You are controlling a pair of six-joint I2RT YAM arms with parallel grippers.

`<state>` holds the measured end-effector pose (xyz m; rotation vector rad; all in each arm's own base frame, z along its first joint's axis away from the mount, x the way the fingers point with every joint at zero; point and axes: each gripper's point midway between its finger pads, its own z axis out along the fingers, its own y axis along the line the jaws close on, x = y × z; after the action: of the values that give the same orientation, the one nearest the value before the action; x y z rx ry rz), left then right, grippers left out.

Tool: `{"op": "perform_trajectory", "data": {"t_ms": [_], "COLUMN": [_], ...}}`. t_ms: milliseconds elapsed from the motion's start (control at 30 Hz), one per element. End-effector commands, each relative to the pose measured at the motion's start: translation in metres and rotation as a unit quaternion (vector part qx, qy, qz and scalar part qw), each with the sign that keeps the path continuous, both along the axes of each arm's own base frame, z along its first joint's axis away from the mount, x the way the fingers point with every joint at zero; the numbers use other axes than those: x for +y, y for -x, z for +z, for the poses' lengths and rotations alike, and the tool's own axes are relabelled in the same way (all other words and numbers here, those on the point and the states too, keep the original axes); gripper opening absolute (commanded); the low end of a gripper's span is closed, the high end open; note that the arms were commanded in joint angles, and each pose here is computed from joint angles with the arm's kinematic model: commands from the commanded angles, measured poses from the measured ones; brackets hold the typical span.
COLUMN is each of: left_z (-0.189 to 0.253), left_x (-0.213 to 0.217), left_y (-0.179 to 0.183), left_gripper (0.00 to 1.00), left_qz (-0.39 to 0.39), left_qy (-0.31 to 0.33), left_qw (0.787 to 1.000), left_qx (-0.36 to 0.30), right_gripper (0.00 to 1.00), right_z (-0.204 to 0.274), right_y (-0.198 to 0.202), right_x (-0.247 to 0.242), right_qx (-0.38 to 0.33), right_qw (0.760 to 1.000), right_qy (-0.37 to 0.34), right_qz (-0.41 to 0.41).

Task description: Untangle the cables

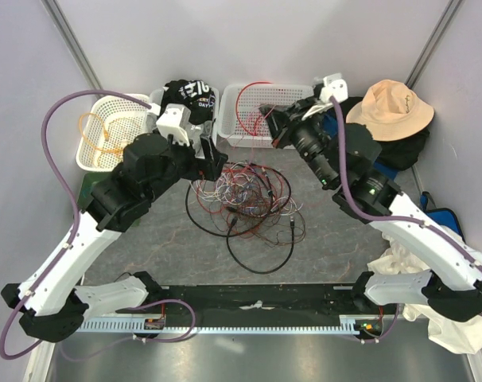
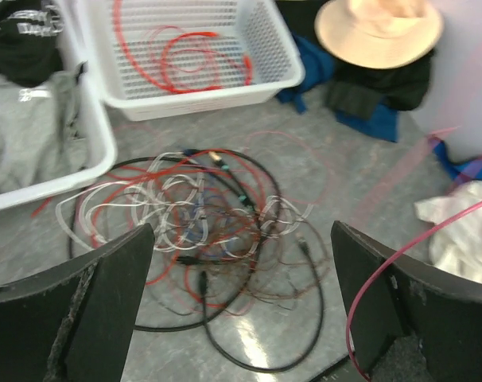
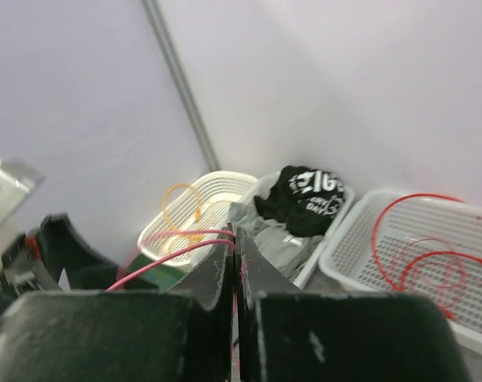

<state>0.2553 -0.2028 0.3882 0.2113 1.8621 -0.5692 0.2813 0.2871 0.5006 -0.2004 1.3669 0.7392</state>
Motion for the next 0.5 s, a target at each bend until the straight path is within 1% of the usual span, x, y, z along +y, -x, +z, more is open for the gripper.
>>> {"op": "perform_trajectory", "data": {"t_ms": [0, 33, 67, 100, 133, 200, 233, 300, 333, 400, 433, 467], "left_z": [-0.014, -0.022, -0.033, -0.039, -0.045, -0.063, -0.071, -0.086, -0.088, -0.080, -0.072, -0.059], "left_x": [0.026, 0.029, 0.032, 0.034, 0.035, 0.038, 0.040, 0.043, 0.042, 0.034, 0.031, 0.019], "left_y": [-0.004, -0.003, -0.004, -0.004, -0.004, -0.003, -0.003, -0.001, 0.000, 0.012, 0.016, 0.020], "left_gripper": [1.00, 1.00, 1.00, 1.00, 1.00, 1.00, 1.00, 1.00, 1.00, 1.00, 1.00, 0.99], "left_qz": [0.062, 0.067, 0.078, 0.084, 0.088, 0.100, 0.107, 0.116, 0.114, 0.077, 0.057, 0.023], "left_qy": [-0.016, -0.025, -0.035, -0.037, -0.041, -0.048, -0.054, -0.061, -0.058, -0.031, -0.015, 0.018], "left_qw": [0.998, 0.997, 0.996, 0.996, 0.995, 0.992, 0.991, 0.988, 0.988, 0.993, 0.996, 0.999], "left_qx": [-0.003, 0.005, 0.015, 0.023, 0.032, 0.050, 0.060, 0.079, 0.084, 0.081, 0.069, 0.045], "right_gripper": [0.00, 0.00, 0.00, 0.00, 0.00, 0.00, 0.00, 0.00, 0.00, 0.00, 0.00, 0.00], "right_z": [0.016, 0.018, 0.030, 0.029, 0.042, 0.042, 0.059, 0.059, 0.072, 0.056, 0.047, 0.036], "right_y": [-0.008, -0.009, -0.008, -0.013, -0.012, -0.024, -0.023, -0.036, -0.036, -0.054, -0.059, -0.065], "right_x": [-0.041, -0.044, -0.049, -0.049, -0.054, -0.057, -0.064, -0.066, -0.072, -0.069, -0.066, -0.063], "right_qx": [0.001, 0.000, -0.006, -0.002, -0.012, -0.005, -0.013, -0.009, -0.015, 0.004, 0.013, 0.025], "right_qw": [0.996, 0.995, 0.995, 0.993, 0.993, 0.989, 0.988, 0.985, 0.984, 0.980, 0.979, 0.979], "right_qy": [0.029, 0.033, 0.025, 0.032, 0.026, 0.041, 0.027, 0.042, 0.033, 0.064, 0.072, 0.074], "right_qz": [-0.086, -0.094, -0.101, -0.110, -0.118, -0.145, -0.153, -0.169, -0.175, -0.189, -0.189, -0.188]}}
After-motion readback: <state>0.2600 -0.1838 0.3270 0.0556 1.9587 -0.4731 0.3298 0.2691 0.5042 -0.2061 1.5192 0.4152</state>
